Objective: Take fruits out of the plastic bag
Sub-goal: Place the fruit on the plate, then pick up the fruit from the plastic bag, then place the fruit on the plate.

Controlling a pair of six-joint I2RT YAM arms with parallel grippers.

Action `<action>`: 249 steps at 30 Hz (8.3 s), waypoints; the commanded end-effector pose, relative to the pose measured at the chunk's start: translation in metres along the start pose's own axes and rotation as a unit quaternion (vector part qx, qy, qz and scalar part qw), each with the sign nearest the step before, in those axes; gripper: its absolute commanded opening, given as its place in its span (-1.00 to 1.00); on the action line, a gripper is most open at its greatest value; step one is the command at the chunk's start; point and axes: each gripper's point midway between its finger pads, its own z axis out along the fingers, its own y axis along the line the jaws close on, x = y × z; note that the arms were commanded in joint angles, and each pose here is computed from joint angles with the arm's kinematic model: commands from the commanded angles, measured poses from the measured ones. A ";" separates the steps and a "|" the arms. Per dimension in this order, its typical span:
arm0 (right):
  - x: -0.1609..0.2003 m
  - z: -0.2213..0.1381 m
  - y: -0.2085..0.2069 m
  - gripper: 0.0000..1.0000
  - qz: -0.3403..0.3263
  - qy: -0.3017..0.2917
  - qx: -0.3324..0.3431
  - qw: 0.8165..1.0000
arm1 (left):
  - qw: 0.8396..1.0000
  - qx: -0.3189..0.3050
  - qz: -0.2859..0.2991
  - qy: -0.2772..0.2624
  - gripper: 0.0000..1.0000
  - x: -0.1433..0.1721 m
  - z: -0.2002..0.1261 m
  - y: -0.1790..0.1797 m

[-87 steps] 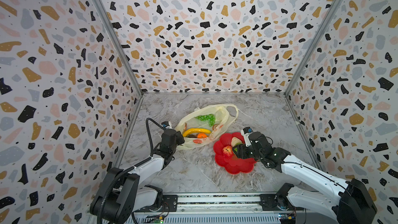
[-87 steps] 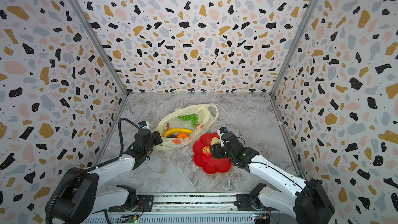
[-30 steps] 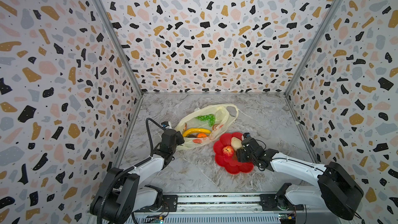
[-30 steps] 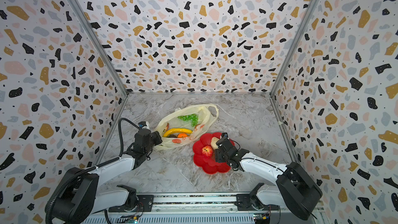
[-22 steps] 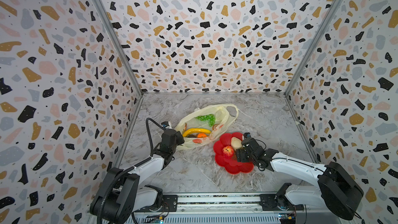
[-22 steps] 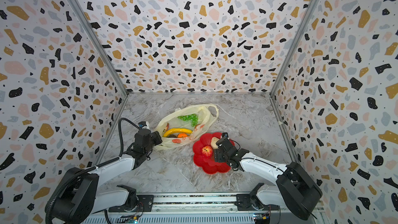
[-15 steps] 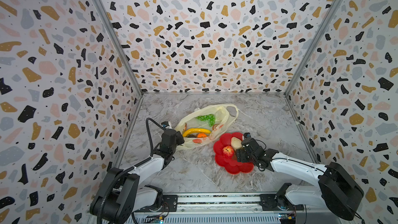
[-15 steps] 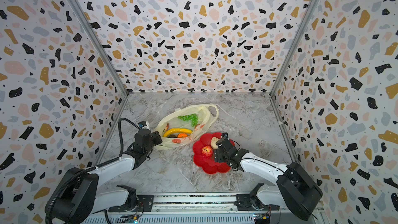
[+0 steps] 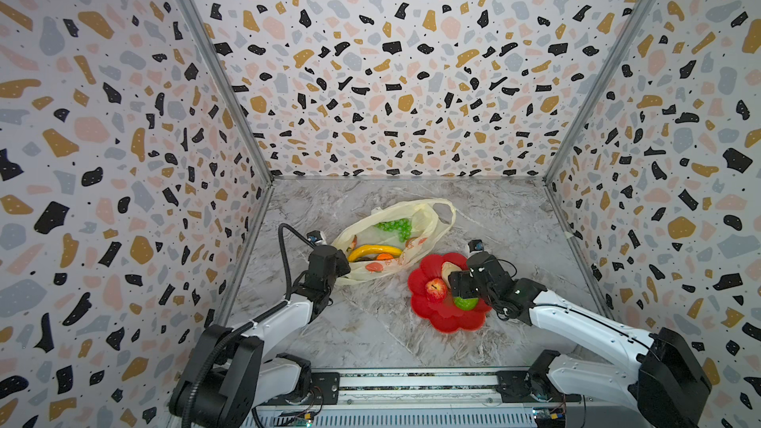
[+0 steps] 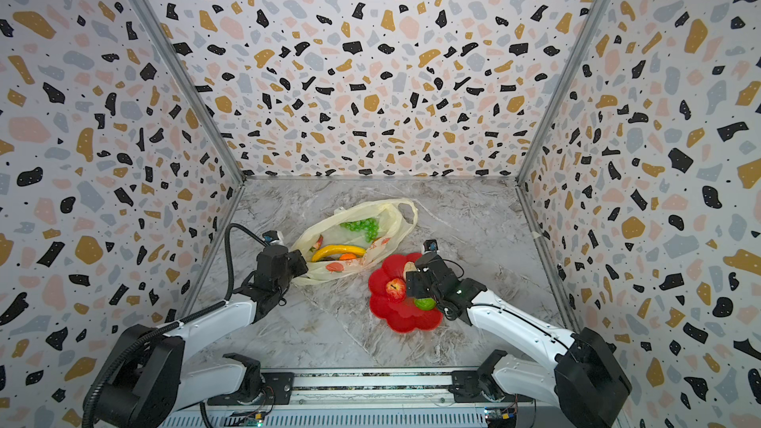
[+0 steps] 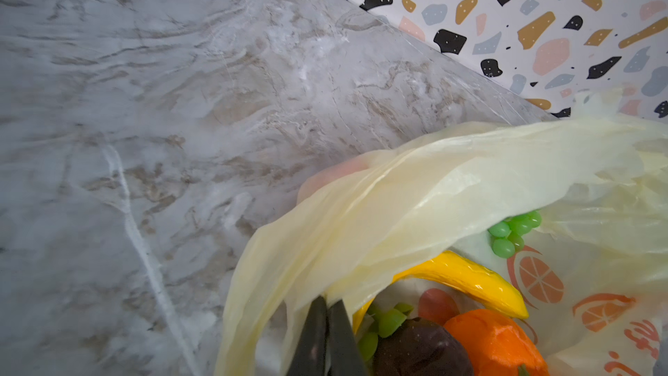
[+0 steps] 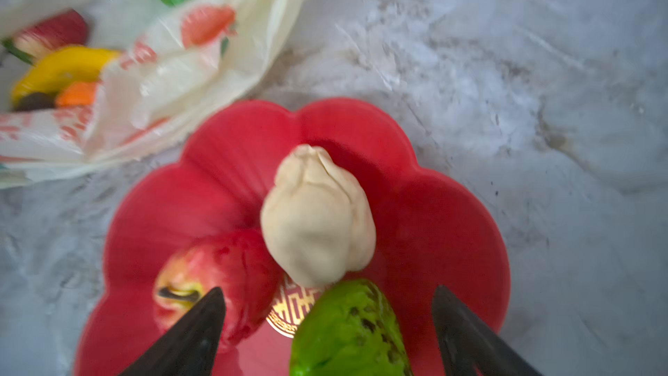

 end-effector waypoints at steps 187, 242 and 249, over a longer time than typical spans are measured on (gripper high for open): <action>0.108 -0.009 0.044 0.26 -0.012 0.198 -0.041 0.979 | 0.993 0.100 -0.024 0.055 -0.84 0.051 -0.018 -0.002; 0.099 0.000 0.042 0.57 -0.009 0.157 -0.026 0.987 | 0.993 0.098 -0.022 0.057 -0.81 0.052 -0.017 -0.002; 0.087 -0.016 0.043 0.58 -0.025 0.138 -0.026 0.990 | 0.994 0.086 -0.027 0.061 -0.61 0.052 -0.016 0.001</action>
